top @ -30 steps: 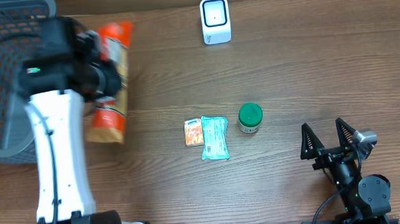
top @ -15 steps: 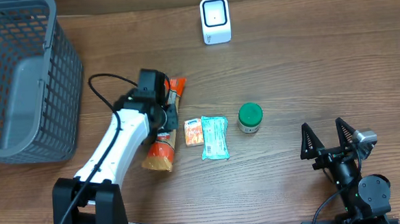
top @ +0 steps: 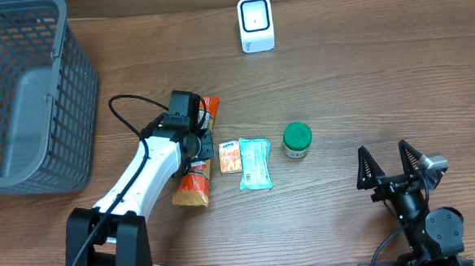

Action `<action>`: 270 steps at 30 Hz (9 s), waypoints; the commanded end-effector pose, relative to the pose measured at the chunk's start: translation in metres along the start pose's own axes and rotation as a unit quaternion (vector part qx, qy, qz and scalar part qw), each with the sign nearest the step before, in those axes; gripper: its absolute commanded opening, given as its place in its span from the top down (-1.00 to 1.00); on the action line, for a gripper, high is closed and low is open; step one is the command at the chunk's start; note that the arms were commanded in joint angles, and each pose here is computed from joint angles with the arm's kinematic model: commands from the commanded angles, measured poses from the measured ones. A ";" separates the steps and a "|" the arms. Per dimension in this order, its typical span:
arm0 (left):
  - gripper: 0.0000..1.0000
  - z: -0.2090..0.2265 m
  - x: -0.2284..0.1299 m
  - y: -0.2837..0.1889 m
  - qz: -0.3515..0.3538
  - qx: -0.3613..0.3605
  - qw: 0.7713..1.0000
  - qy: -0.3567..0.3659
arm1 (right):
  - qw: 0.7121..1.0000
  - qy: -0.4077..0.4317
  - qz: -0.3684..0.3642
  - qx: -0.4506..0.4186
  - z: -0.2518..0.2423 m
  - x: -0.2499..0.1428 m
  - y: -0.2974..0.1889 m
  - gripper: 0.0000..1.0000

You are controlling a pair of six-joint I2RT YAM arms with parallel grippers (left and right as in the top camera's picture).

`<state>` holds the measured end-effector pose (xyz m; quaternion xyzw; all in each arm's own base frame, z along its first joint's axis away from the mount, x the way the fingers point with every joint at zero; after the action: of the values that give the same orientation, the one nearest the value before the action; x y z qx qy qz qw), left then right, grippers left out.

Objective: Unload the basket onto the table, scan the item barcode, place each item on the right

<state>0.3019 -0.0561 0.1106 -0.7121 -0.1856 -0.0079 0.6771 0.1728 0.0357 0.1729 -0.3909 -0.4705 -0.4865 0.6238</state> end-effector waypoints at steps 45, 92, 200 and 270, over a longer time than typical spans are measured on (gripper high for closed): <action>-1.00 0.002 0.118 -0.199 -0.194 0.006 0.981 -0.012 | 1.000 -0.003 -0.001 -0.002 -0.001 -0.002 0.000 -1.00; -1.00 0.099 0.138 -0.210 -0.221 0.123 0.960 -0.122 | 1.000 -0.003 -0.001 -0.002 -0.001 -0.002 0.000 -1.00; -1.00 0.099 0.138 -0.210 -0.221 0.123 0.960 -0.122 | 1.000 -0.003 -0.001 -0.002 -0.001 -0.002 0.000 -1.00; -1.00 0.099 0.138 -0.210 -0.221 0.123 0.960 -0.122 | 0.967 0.007 0.232 -0.105 0.043 0.196 -0.028 -1.00</action>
<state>0.3512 0.0773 0.3287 -0.5681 -0.4087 -0.0358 0.7133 0.1428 0.0229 0.3534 -0.5336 -0.3192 -0.3882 0.6802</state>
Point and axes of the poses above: each gripper's point midway between its finger pads, its own y axis out along the fingers, its own z axis along the line the jaws close on, x = y × z, the point moved 7 cm from there along -y, back along the fingers, and after that the axes turned 6 degrees about -y, right-handed, at the moved point
